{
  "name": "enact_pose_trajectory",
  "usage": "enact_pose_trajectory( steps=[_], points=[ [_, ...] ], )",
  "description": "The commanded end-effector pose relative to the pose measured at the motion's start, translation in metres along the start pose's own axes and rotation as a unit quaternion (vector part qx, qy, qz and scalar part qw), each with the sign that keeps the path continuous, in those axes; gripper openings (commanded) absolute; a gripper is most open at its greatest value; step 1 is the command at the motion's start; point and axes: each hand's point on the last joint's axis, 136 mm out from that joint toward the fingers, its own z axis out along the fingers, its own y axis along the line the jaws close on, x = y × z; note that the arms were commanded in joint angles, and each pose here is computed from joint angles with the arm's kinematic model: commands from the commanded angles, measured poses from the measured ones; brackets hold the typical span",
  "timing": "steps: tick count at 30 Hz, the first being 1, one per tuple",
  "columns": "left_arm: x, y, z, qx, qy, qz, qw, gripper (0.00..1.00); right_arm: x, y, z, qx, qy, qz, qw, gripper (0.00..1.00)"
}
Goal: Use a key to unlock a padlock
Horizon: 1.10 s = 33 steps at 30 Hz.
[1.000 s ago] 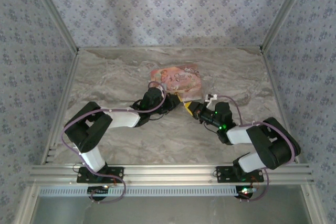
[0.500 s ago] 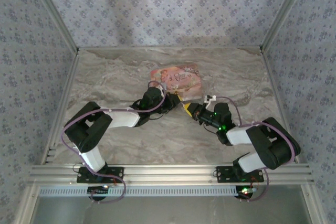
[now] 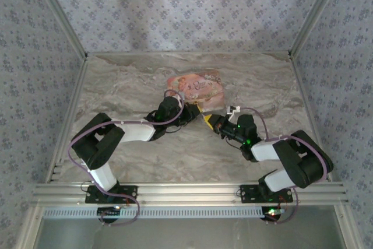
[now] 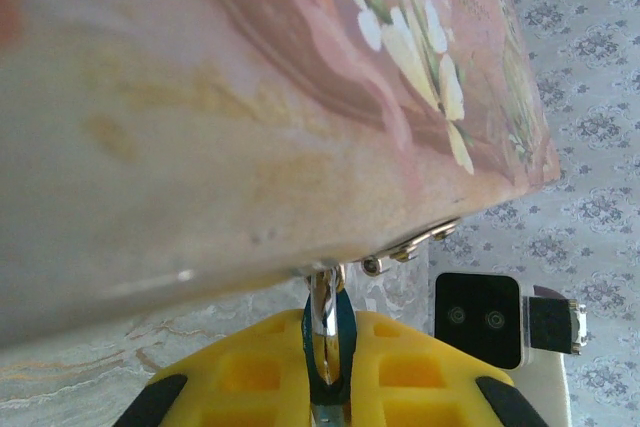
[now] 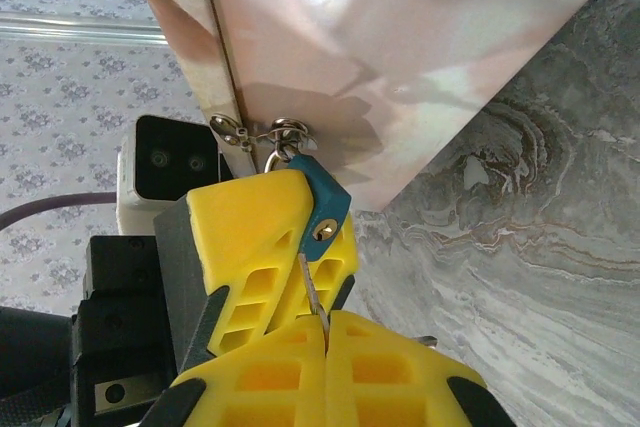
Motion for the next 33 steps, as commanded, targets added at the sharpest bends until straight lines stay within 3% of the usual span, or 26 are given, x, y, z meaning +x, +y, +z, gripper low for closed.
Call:
enact_pose_trajectory(
  steps=[1,33],
  points=[
    [-0.009,-0.042,-0.009,0.069,-0.01,0.01,0.998,0.0,-0.001,0.0,0.004,0.001,-0.003,-0.004,1.0,0.0],
    [-0.006,-0.041,-0.009,0.077,-0.006,0.006,0.997,0.0,-0.007,0.01,0.012,-0.011,-0.008,-0.006,1.0,0.0]
  ],
)
